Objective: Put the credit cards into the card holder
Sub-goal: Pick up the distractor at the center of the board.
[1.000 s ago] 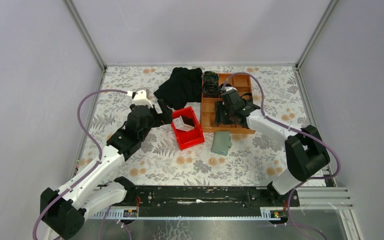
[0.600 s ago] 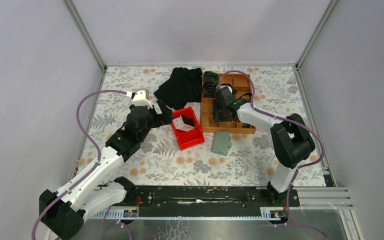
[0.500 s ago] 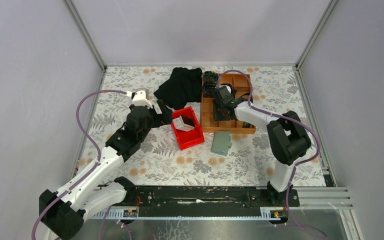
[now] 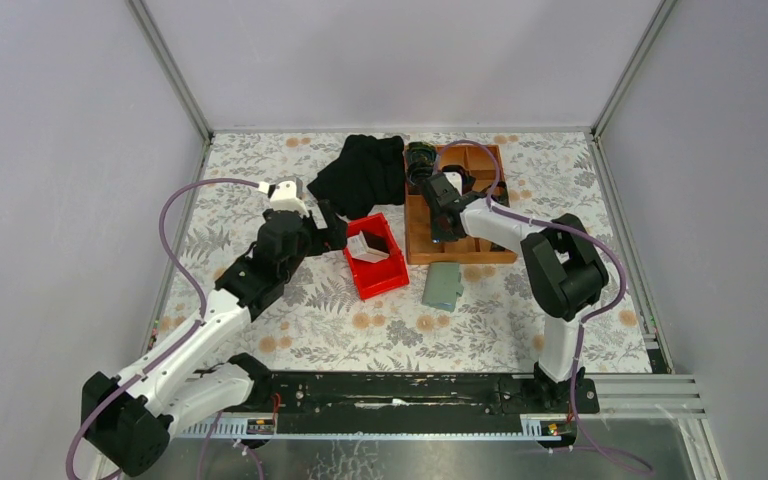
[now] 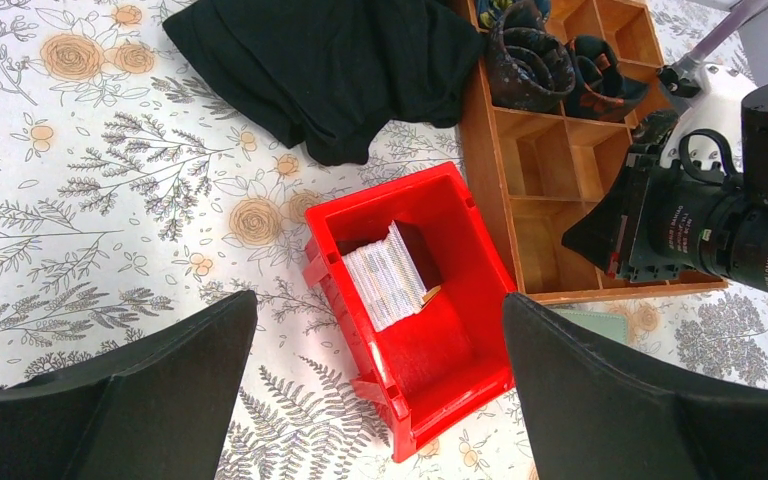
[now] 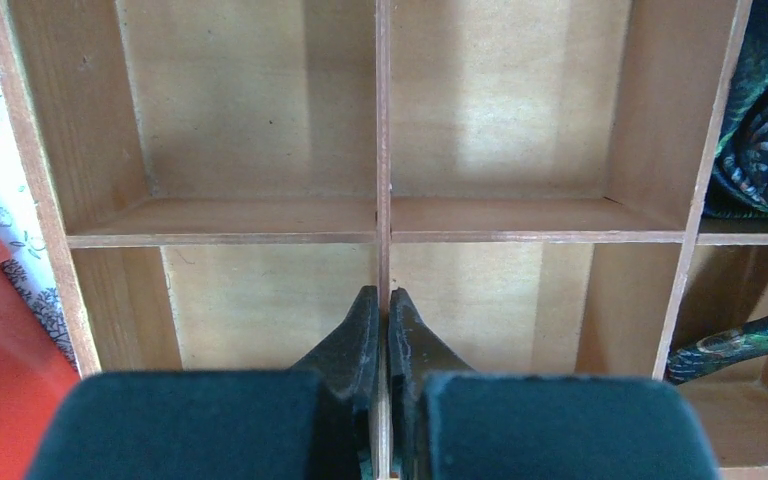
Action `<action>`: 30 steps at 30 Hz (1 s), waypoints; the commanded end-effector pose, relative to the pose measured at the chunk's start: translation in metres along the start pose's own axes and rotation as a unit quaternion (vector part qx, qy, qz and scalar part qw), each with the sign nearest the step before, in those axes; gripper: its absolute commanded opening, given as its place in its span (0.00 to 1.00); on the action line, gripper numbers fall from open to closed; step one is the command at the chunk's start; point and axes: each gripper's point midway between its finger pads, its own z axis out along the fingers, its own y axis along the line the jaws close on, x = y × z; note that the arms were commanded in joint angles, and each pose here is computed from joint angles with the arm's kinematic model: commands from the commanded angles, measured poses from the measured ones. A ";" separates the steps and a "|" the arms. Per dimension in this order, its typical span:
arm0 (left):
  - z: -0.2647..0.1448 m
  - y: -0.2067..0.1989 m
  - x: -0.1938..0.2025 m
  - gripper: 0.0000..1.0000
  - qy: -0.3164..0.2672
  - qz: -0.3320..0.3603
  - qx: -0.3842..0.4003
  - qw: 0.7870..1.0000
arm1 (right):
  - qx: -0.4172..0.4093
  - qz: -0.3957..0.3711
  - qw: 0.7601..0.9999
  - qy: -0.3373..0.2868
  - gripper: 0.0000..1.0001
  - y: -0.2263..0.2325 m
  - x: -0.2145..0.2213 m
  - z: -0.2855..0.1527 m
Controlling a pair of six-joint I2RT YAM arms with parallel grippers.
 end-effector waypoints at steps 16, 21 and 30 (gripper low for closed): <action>0.002 -0.006 -0.022 1.00 -0.037 -0.006 -0.001 0.999 | 0.029 -0.001 0.989 -0.143 0.00 -0.023 -0.131 -0.064; 0.001 -0.005 -0.030 1.00 -0.049 -0.002 -0.008 0.999 | 0.027 -0.007 0.986 -0.166 0.00 -0.018 -0.149 -0.075; 0.002 -0.007 -0.046 1.00 -0.070 0.006 -0.014 0.997 | 0.044 0.011 0.974 -0.220 0.00 -0.020 -0.188 -0.105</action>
